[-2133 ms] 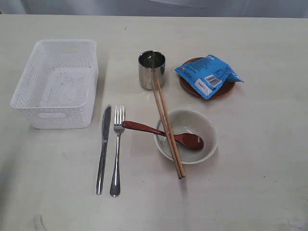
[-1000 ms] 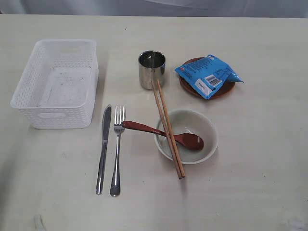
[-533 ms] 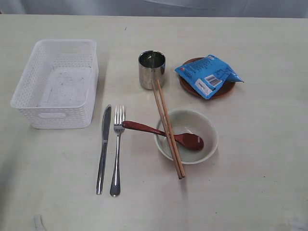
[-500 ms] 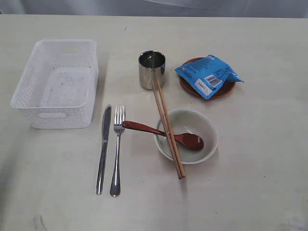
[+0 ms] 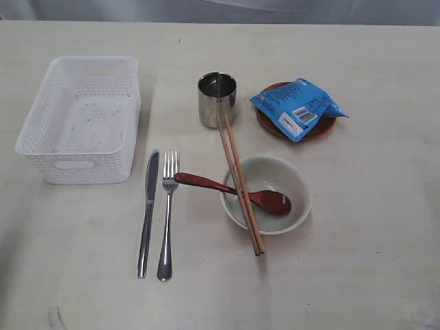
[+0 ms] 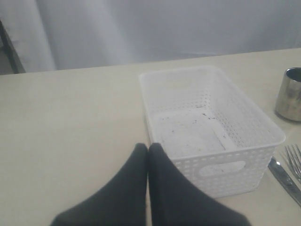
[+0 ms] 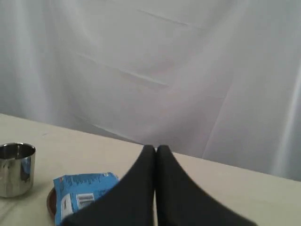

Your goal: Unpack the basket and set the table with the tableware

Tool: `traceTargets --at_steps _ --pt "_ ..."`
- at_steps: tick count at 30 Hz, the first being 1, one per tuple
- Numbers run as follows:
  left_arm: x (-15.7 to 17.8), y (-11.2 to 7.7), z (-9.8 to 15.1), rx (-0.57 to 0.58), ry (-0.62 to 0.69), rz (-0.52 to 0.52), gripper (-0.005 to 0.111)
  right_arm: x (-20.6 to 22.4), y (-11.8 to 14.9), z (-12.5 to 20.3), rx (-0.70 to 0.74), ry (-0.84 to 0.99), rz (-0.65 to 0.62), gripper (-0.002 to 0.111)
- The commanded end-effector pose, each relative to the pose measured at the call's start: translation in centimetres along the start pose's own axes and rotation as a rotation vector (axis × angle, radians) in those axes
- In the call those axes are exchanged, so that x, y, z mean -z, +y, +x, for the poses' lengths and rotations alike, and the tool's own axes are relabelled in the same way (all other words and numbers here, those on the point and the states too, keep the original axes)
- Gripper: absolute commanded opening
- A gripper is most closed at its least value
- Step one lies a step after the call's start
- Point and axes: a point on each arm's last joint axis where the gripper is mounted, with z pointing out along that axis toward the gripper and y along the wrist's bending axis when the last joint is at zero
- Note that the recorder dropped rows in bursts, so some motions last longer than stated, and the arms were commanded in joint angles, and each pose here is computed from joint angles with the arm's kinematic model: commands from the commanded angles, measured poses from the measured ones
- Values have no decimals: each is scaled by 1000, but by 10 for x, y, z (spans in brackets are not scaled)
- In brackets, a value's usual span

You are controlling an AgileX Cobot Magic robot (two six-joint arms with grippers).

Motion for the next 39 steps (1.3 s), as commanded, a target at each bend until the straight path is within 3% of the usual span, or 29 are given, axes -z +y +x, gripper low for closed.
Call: traceTargets --at_steps 1,9,39 --pt "0 -1 1 0 -2 8 0 0 1 9 14 61 -1 0" --pt "0 -1 1 0 -2 8 0 5 3 32 -25 321 -24 0" --pt "0 -1 1 0 -2 8 0 5 4 32 -67 321 -21 0"
